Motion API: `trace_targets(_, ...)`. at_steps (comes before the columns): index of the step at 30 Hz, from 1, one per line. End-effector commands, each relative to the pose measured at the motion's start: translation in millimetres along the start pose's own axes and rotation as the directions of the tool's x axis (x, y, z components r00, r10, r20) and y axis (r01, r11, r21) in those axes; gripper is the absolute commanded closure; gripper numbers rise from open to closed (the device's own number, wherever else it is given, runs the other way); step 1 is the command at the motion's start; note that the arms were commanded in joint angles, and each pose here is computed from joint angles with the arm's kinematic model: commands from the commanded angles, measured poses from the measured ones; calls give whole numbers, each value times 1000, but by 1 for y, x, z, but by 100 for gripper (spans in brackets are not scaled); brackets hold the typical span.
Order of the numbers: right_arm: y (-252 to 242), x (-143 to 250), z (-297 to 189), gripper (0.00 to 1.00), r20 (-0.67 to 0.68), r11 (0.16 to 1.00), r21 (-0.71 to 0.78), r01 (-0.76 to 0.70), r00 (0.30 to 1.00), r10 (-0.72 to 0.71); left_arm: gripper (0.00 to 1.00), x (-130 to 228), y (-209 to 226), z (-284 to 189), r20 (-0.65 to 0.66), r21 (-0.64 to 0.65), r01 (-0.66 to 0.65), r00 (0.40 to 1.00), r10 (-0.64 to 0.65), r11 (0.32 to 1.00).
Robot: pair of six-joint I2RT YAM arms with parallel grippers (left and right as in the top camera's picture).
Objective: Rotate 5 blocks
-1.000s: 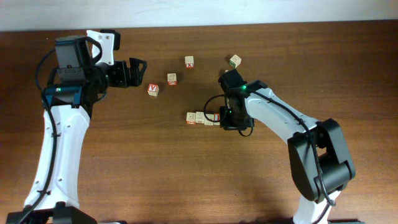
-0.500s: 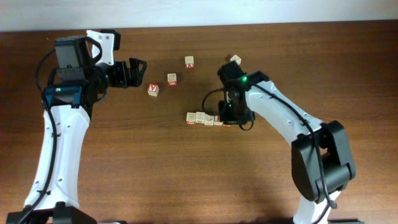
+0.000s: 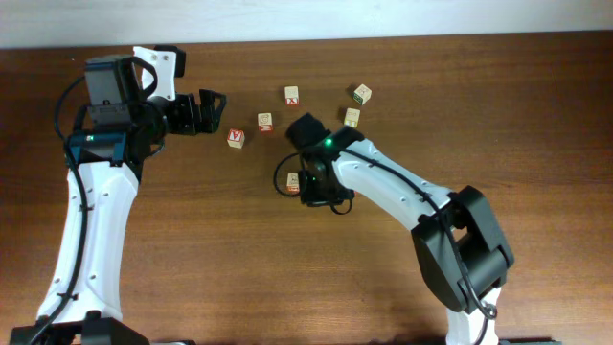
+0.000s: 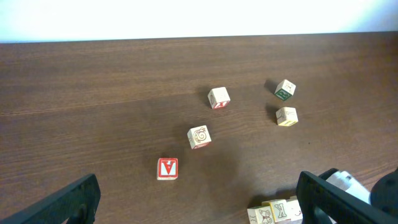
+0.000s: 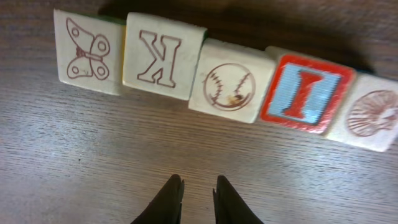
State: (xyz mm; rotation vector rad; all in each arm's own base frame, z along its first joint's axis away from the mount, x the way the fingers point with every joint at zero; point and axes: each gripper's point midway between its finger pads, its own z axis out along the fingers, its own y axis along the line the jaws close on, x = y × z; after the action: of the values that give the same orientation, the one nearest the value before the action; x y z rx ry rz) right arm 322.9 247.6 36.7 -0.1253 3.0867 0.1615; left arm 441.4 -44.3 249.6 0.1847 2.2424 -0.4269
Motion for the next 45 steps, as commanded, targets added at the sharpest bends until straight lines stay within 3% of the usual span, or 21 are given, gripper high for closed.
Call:
trace_targets(1,-5,-8,5,80,24,999,35,-36,999,35,1,-7,-3,-2,16,9,-25,1000,25,1000)
trace_targets(27,-13,-28,18,81,57,997,17,-70,996,69,1,-6,-3,-2,9,9,-21,1000,21,1000)
trace_targets(35,23,-44,-22,81,140,997,-67,37,990,-27,1,-6,-3,-2,9,9,-21,1000,21,1000)
trace_targets(40,74,-52,-21,80,271,973,-111,203,948,-167,1,-6,-3,-2,9,9,-21,1000,21,1000)
trace_targets(45,87,-70,-1,81,334,959,-104,263,918,-216,1,-6,-3,-2,9,9,-21,1000,21,1000)
